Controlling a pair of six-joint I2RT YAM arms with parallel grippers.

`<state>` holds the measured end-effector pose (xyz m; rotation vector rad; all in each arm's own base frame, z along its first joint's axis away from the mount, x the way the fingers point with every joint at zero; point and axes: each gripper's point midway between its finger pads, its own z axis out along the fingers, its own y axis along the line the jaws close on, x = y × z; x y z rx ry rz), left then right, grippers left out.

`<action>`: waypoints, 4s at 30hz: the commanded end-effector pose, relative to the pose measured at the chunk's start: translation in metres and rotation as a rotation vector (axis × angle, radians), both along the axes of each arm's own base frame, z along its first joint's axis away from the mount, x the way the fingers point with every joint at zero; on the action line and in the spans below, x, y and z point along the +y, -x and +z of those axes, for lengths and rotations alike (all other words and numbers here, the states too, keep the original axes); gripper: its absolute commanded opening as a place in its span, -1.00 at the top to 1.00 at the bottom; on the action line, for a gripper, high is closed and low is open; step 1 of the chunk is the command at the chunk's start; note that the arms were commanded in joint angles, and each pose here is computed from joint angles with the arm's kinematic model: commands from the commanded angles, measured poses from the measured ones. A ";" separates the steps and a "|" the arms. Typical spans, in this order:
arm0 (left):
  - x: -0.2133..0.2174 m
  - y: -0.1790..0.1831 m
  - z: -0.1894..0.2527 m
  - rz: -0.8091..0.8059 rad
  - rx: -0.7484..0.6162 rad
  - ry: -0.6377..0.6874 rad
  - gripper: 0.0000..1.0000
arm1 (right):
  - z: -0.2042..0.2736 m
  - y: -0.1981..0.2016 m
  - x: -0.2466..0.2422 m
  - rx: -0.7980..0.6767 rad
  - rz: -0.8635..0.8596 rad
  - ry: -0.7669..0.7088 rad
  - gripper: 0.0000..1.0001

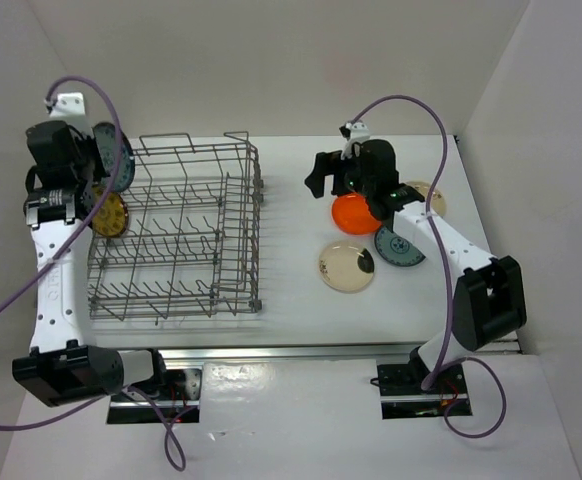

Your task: Load the plates into the dish rack

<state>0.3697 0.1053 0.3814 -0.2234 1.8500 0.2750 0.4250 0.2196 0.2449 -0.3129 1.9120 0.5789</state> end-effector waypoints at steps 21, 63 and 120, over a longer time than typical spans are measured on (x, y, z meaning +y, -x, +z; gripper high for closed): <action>0.088 -0.038 -0.102 -0.049 0.144 -0.229 1.00 | -0.017 -0.063 -0.012 0.038 -0.012 -0.014 -1.00; 0.076 -0.054 -0.238 -0.123 0.452 0.066 1.00 | -0.082 -0.077 -0.078 0.196 -0.138 -0.019 -1.00; -0.305 -0.010 0.018 -1.128 0.013 0.321 -1.00 | -0.196 -0.060 -0.178 0.505 -0.316 -0.019 -0.86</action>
